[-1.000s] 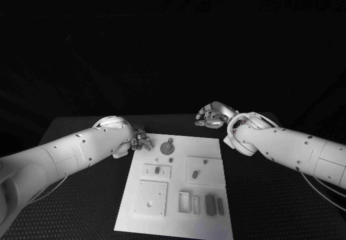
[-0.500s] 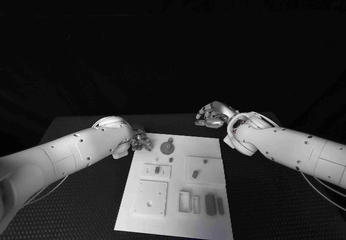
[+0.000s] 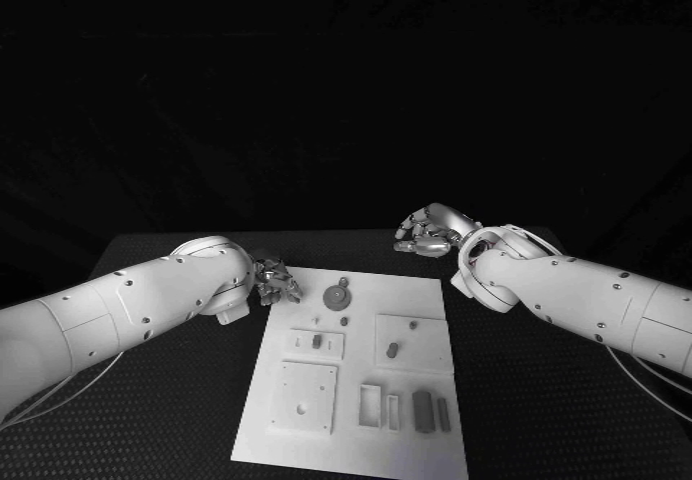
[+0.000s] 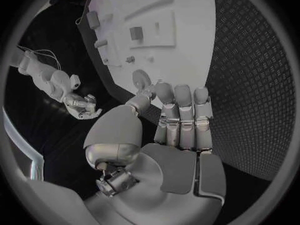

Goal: Assemble the parts on the task board

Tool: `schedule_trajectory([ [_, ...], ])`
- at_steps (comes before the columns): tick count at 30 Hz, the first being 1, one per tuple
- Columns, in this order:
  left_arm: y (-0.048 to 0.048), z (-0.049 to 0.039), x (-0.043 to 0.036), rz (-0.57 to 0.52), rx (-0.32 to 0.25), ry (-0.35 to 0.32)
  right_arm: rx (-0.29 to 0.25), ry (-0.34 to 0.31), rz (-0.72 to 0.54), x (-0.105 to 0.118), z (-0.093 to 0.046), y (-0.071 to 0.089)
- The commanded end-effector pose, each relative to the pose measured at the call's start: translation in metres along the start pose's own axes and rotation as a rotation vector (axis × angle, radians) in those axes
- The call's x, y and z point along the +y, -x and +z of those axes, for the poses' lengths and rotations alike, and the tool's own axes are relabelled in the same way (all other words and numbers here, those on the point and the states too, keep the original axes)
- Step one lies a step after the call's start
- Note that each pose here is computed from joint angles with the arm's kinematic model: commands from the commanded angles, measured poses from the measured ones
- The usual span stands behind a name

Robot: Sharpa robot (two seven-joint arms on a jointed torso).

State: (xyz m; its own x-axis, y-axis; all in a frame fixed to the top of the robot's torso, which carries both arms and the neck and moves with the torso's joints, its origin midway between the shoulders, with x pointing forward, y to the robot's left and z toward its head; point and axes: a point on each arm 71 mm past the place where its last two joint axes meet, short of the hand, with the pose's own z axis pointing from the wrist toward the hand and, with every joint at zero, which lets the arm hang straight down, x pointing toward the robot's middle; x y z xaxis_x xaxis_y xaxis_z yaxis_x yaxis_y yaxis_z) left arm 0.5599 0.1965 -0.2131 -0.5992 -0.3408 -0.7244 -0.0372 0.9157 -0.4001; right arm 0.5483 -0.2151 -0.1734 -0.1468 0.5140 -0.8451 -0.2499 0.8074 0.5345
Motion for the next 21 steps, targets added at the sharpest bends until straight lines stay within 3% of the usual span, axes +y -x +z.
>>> schedule_trajectory([
  [1, 0.0009, -0.0067, -0.0019, -0.059, -0.031, -0.012, 0.005, 0.001, 0.000, -0.001, 0.000, 0.000],
  [6, -0.0033, -0.0211, -0.0005, -0.071, -0.056, -0.037, 0.000, -0.005, 0.000, -0.004, 0.002, 0.001],
  [12, -0.0135, -0.0343, -0.0061, -0.010, -0.087, -0.077, -0.004, -0.006, -0.001, -0.006, 0.004, 0.001],
  [21, -0.0312, -0.0423, -0.0068, 0.062, -0.089, -0.104, -0.003, -0.005, -0.001, -0.005, 0.004, 0.001],
])
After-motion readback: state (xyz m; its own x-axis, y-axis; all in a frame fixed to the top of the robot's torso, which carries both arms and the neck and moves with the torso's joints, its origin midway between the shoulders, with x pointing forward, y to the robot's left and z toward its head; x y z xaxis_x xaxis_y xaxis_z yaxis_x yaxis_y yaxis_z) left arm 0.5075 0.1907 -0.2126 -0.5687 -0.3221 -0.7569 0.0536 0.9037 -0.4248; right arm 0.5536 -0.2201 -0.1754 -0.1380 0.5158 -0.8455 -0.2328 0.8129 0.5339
